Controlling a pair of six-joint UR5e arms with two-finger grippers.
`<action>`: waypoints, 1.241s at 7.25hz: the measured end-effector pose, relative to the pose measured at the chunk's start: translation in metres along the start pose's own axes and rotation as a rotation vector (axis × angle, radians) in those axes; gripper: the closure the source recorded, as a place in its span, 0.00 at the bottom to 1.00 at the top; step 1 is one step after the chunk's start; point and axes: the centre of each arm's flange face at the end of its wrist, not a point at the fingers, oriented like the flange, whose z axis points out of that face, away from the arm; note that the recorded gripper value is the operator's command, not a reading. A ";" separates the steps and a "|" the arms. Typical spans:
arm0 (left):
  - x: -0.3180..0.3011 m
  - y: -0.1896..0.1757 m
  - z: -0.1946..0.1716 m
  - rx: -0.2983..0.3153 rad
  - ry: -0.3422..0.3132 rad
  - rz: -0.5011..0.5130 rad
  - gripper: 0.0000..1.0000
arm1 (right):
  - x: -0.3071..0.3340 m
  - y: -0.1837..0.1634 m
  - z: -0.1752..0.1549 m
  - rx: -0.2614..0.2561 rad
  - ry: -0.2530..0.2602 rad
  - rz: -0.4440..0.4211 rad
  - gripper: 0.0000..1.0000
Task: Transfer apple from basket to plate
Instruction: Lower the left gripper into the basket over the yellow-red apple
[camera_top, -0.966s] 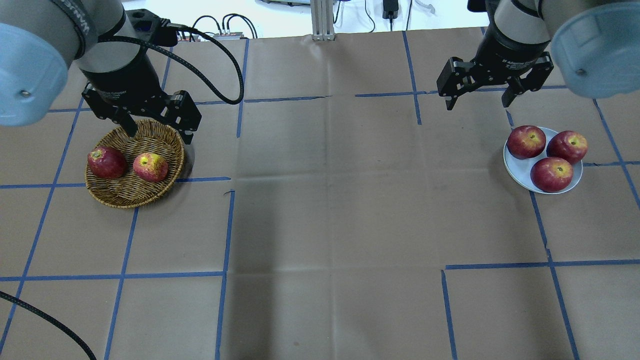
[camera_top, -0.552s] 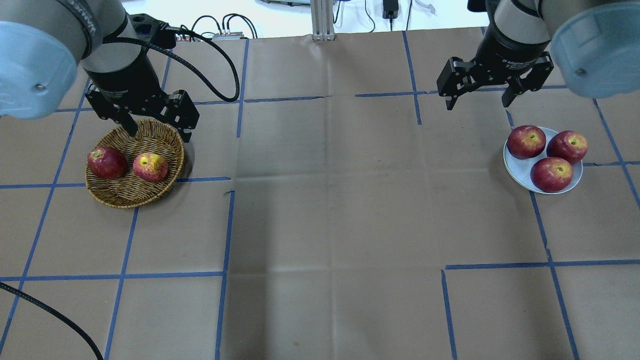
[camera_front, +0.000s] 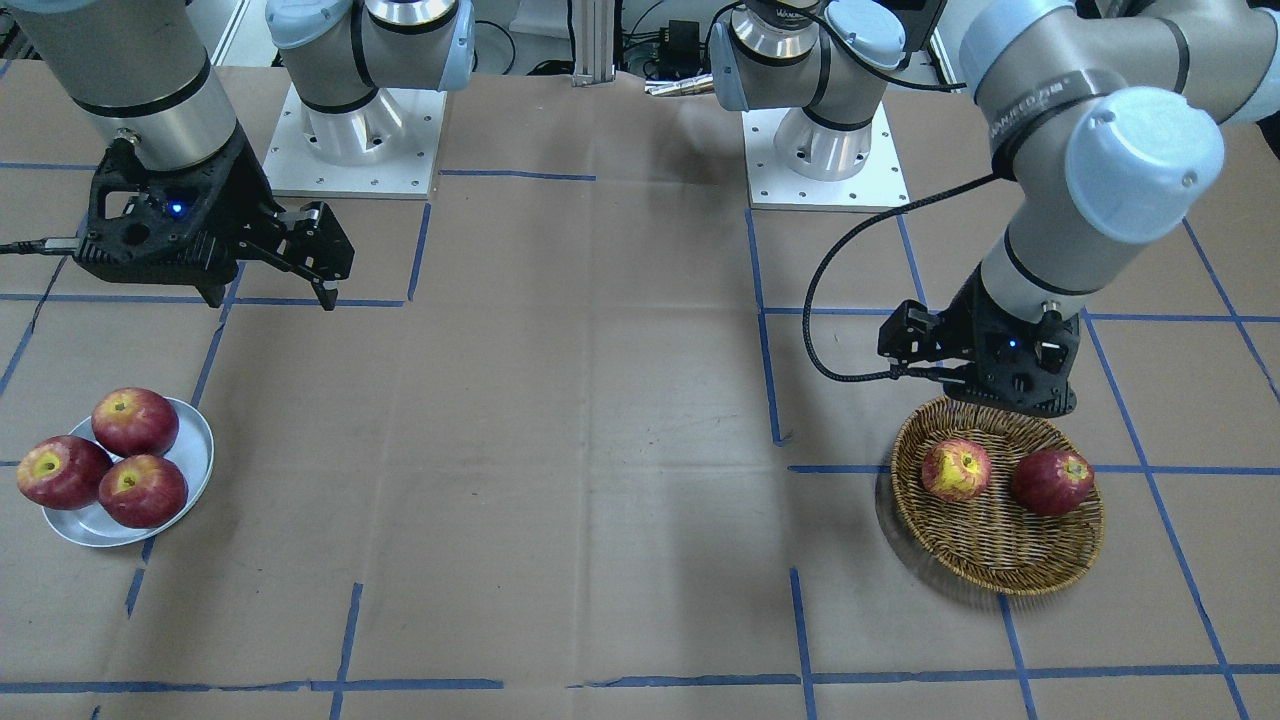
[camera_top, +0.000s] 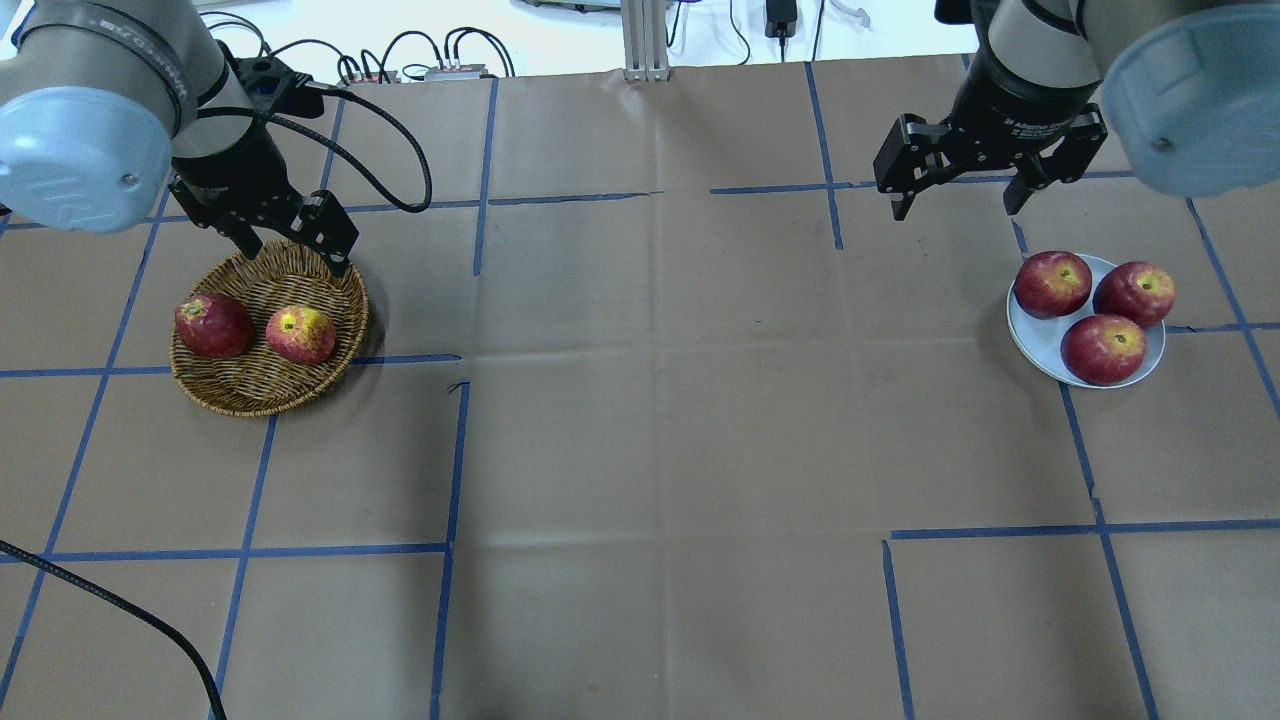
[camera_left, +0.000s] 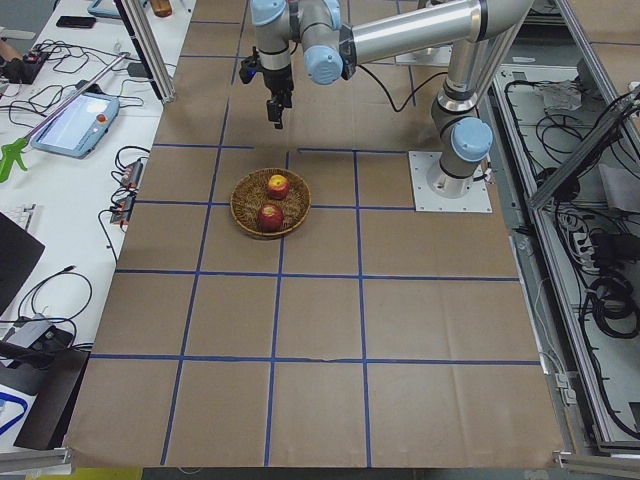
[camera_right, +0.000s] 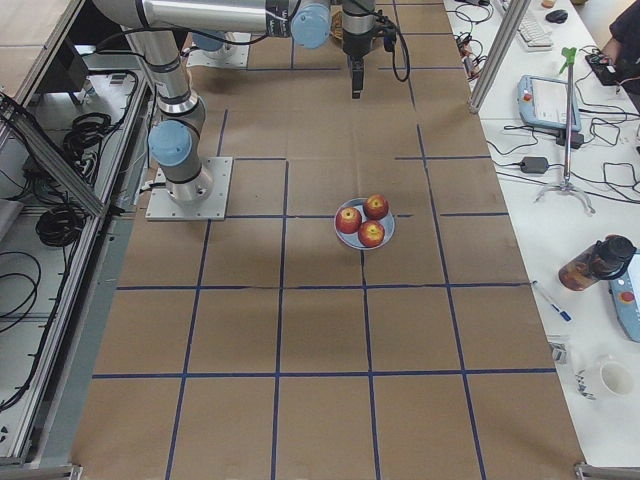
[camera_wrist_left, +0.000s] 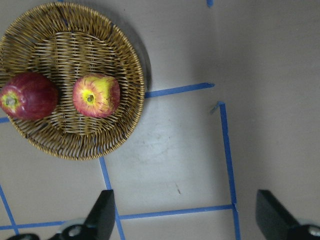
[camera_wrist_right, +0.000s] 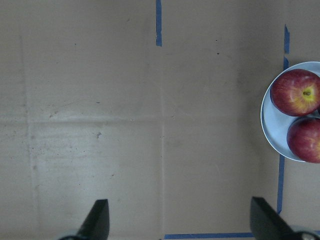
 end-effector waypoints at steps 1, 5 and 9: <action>-0.023 -0.007 0.026 0.013 0.027 0.027 0.01 | 0.000 0.000 0.000 0.000 0.000 0.000 0.00; -0.097 -0.015 0.125 0.085 0.080 -0.047 0.01 | 0.000 0.000 0.000 0.001 0.000 0.000 0.00; -0.098 -0.018 0.186 0.037 0.110 -0.058 0.54 | 0.000 0.000 0.000 0.001 0.000 0.000 0.00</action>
